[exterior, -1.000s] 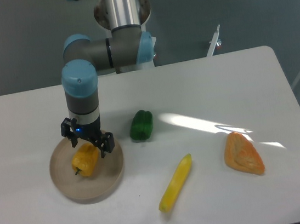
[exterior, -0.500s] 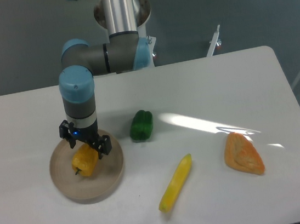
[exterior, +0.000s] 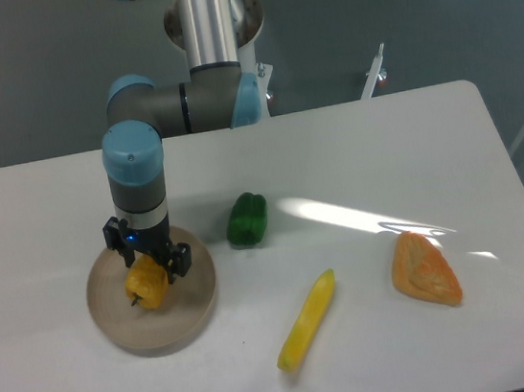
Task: Pick up the yellow pepper from the plate
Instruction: 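Lower the gripper onto the yellow pepper and close on it, then lift the yellow pepper off the plate and carry it toward the orange pepper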
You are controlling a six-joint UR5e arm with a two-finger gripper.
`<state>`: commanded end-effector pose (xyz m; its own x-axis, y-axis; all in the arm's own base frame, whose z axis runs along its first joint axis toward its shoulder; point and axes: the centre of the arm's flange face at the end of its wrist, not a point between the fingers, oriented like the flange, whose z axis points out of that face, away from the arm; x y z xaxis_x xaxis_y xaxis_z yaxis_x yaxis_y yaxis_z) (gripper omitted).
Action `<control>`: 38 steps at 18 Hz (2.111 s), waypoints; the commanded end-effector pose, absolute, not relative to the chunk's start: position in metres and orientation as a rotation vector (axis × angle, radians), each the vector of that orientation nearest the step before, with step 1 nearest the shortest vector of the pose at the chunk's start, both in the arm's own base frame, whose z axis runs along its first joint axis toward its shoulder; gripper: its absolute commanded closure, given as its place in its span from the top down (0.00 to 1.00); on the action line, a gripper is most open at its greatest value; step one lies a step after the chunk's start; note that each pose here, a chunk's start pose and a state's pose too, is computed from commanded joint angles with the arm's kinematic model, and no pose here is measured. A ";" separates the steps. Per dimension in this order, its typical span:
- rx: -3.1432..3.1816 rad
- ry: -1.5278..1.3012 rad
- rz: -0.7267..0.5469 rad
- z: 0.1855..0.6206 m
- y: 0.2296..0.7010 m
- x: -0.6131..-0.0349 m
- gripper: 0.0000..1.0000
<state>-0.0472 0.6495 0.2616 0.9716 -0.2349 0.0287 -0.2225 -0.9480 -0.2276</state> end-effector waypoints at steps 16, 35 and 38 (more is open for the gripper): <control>-2.773 0.252 0.023 0.351 0.642 -0.097 0.43; -2.807 0.552 0.353 0.394 0.559 -0.397 0.43; -2.813 0.591 0.379 0.392 0.560 -0.409 0.43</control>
